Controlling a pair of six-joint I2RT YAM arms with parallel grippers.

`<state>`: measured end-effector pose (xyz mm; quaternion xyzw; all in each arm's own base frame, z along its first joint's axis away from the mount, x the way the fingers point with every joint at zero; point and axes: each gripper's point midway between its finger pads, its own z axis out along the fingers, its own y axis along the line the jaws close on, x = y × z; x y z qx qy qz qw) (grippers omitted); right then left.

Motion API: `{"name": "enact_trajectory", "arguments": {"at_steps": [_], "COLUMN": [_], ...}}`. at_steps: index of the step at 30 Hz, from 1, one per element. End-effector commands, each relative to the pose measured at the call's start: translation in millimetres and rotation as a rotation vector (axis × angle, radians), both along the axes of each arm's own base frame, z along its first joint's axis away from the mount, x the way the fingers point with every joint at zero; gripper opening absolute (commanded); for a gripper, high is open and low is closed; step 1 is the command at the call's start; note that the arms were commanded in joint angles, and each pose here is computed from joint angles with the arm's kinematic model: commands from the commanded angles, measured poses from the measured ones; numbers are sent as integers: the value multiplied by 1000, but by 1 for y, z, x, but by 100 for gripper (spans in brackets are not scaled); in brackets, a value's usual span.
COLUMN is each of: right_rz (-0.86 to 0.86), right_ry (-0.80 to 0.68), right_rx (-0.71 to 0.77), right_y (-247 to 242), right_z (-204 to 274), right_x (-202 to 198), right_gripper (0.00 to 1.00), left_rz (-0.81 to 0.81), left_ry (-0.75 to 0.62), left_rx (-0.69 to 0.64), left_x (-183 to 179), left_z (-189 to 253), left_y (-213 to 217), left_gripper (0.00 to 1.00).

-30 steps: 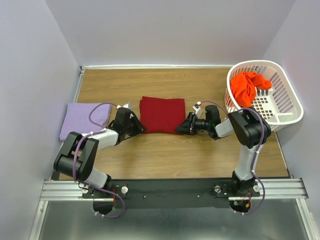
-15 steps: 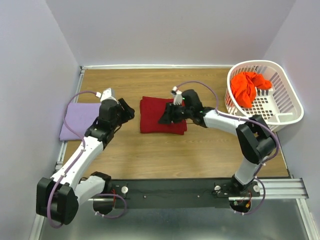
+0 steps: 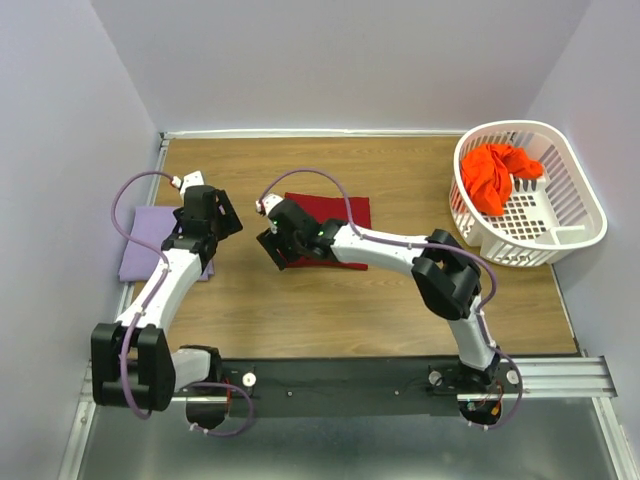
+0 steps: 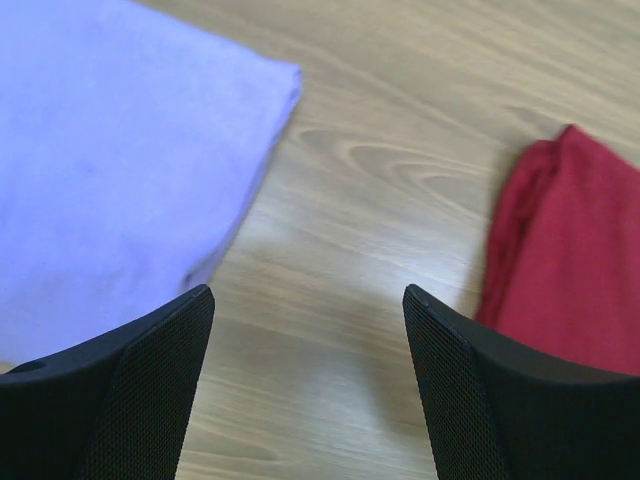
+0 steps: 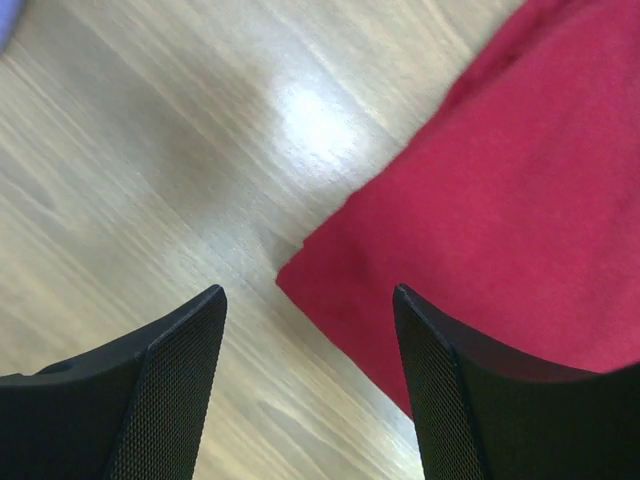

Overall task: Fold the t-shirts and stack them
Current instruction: Neatly place the folded tshirt to the corner

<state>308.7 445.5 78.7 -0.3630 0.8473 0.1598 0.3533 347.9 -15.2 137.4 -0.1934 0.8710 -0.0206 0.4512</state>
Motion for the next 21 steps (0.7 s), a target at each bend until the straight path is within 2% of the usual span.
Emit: {"name": "enact_trajectory", "arguments": {"at_steps": [1,6,13,14,15,18,21], "right_rz": [-15,20,-8,-11,-13,-5,26], "right_ry": [-96,-86,-106,-109,-107,-105,-76], "right_rx": [-200,-266,-396,-405,-412,-361,-275], "right_y": [-14,-11,-29,-31,-34,-30,-20], "right_z": [-22,-52,-91,-92,-93,-72,-54], "right_x": [8,0,1,0,0,-3,-12], "right_gripper": [73,65,49,45,30,0,1], "left_rz": [-43,-58,-76,-88,-97,-143,-190], "left_ry": [38,16,15,12,8,8,33], "left_rx": [-26,-74,-75,-77,-80,-122,-193], "left_x": [-3,-1,-1,-1,0,0,0], "left_z": [-11,-9,-9,-9,-9,-11,-18], "left_y": [5,4,3,1,0,-11,-26], "left_gripper": [84,84,84,84,84,85,85]}}
